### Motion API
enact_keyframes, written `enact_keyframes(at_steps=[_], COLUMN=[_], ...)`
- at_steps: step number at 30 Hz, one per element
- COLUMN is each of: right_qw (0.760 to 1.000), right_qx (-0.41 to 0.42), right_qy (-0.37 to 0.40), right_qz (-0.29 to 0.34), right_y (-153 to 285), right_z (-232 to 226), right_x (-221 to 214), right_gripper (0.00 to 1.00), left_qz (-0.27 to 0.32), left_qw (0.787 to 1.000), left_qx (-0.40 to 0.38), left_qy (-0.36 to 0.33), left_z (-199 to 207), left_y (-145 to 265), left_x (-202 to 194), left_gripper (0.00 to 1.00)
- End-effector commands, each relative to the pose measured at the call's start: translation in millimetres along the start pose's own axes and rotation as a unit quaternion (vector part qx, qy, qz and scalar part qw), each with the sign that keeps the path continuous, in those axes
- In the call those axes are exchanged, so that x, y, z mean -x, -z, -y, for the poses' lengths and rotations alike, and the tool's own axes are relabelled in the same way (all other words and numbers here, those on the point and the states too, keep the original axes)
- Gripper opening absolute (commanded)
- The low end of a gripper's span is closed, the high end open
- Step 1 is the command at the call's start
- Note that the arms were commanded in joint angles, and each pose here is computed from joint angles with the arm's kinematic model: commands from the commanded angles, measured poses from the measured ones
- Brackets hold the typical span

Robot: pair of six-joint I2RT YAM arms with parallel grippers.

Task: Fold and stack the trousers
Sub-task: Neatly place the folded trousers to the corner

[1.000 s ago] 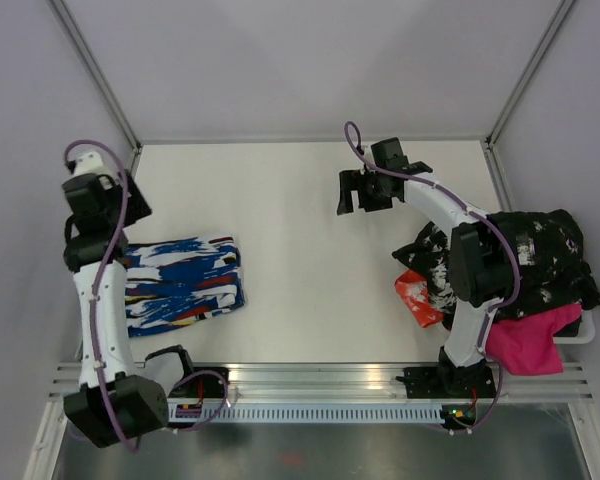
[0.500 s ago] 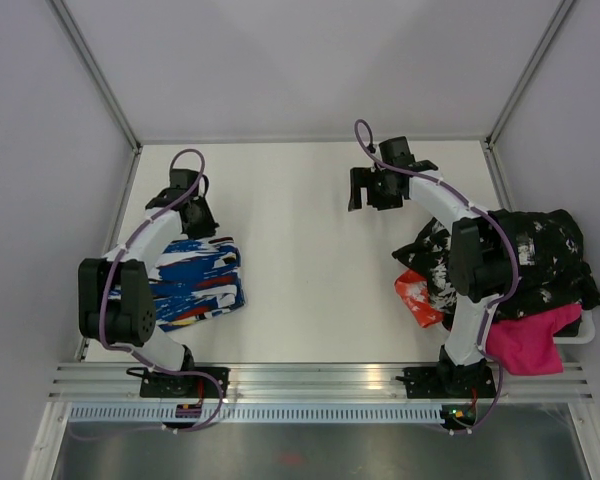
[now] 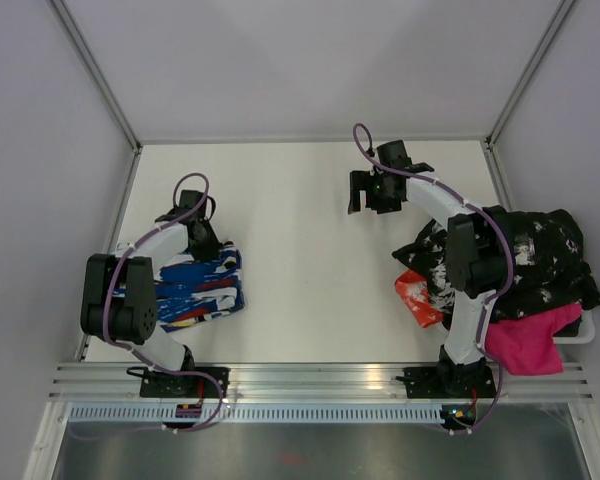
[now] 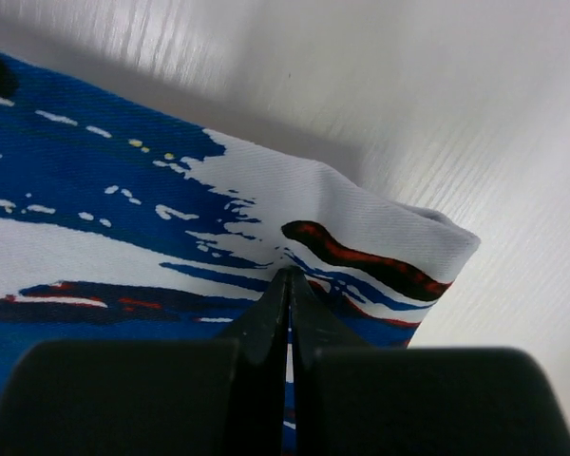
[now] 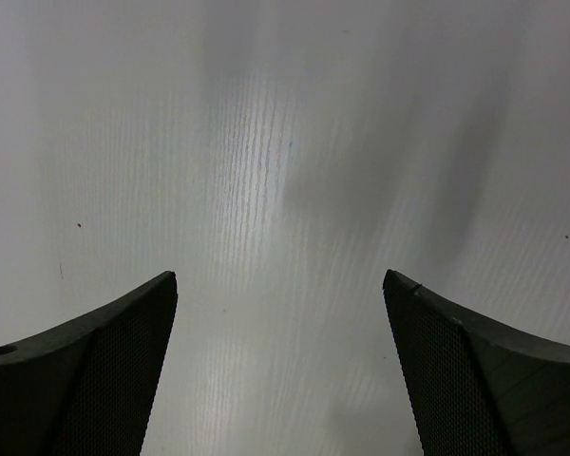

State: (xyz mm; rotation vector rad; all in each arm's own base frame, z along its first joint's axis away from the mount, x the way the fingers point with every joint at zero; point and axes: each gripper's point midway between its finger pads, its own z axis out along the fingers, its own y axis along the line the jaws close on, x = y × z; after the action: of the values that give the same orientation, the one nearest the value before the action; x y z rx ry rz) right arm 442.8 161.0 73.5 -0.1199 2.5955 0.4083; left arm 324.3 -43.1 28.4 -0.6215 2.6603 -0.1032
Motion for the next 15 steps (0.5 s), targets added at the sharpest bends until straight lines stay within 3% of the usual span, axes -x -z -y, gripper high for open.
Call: enact_keyframes(at_steps=[1, 8, 13, 15], right_qw=[1.0, 0.999, 0.999, 0.999], right_qx=[-0.013, -0.03, -0.027, -0.024], right_qy=[-0.006, -0.018, -0.025, -0.025], right_qz=[0.008, 0.002, 0.0, 0.003], right_y=[2.0, 8.3, 6.7, 6.2], right_z=[5.4, 12.4, 11.2, 10.0], right_x=[3.5, -12.4, -14.2, -10.9], right_gripper=[0.95, 0.95, 0.95, 0.95], left_qz=[-0.099, -0.103, -0.084, -0.049], left_qw=[0.994, 0.992, 0.992, 0.996], left_qx=[0.042, 0.067, 0.069, 0.045], left_qy=[0.032, 0.029, 0.06, 0.062], left_z=[-29.6, -56.3, -57.0, -44.4], left_y=[6.6, 33.6, 49.1, 60.7], left_x=[-75.1, -101.9, -98.1, -76.1], left_gripper=[0.02, 0.02, 0.02, 0.02])
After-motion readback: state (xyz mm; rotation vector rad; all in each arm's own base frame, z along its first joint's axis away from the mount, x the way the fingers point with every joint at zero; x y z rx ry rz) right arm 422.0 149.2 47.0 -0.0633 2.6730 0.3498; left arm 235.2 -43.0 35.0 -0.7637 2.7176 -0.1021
